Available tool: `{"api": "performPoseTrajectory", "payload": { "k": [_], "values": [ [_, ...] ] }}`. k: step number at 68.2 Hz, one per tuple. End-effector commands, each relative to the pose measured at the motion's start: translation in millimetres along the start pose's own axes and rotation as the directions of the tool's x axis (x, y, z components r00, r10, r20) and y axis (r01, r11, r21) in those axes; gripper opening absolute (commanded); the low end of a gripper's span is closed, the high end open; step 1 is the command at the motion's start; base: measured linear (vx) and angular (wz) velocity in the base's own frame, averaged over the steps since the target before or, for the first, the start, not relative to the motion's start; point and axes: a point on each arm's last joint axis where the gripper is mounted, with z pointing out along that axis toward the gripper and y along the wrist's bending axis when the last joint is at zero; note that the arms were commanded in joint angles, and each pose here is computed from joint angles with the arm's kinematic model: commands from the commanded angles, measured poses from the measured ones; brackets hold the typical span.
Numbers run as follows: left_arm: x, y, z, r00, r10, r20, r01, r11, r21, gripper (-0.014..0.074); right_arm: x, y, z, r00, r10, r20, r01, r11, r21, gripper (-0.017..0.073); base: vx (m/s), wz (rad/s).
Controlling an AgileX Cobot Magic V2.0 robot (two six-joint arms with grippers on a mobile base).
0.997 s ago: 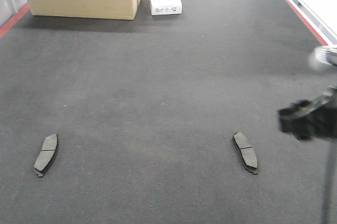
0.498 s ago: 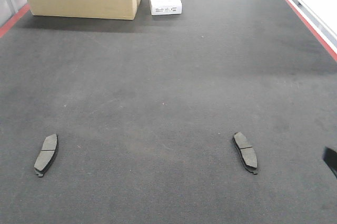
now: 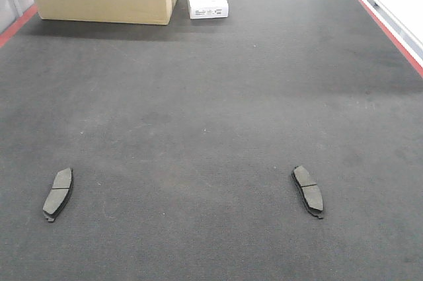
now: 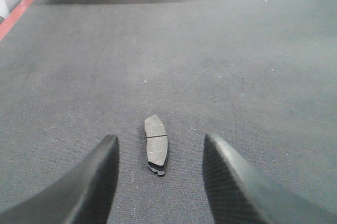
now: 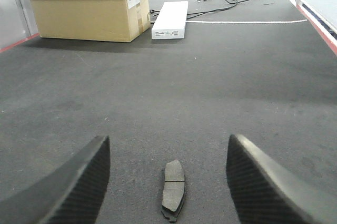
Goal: Move and align brake pads A on conveyor
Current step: 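Raise the open right gripper away from the placed pad, then drive the base backward away from the conveyor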
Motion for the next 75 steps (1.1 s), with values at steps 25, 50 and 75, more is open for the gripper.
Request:
{"api": "performPoseTrajectory", "payload": {
  "k": [25,50,75],
  "values": [
    [-13.1,-0.1,-1.8,0.996,-0.005,0.09,0.004,1.0,0.002,0.0363,-15.1,0.1,-1.9,0.995,-0.001,0.095,0.001,1.0,0.004,0.0452,0.0,0.0],
    [-13.0,-0.1,-1.1,0.996,-0.005,0.085,0.004,1.0,0.003,0.0363,-15.1,0.1,-1.9,0.995,-0.001,0.095,0.001,1.0,0.004,0.0452,-0.01,0.0],
    [-13.2,-0.1,-1.2,0.996,-0.005,0.087,0.005,1.0,0.002,0.0363,-15.1,0.1,-1.9,0.995,-0.001,0.095,0.001,1.0,0.004,0.0452,-0.24,-0.06]
  ]
}}
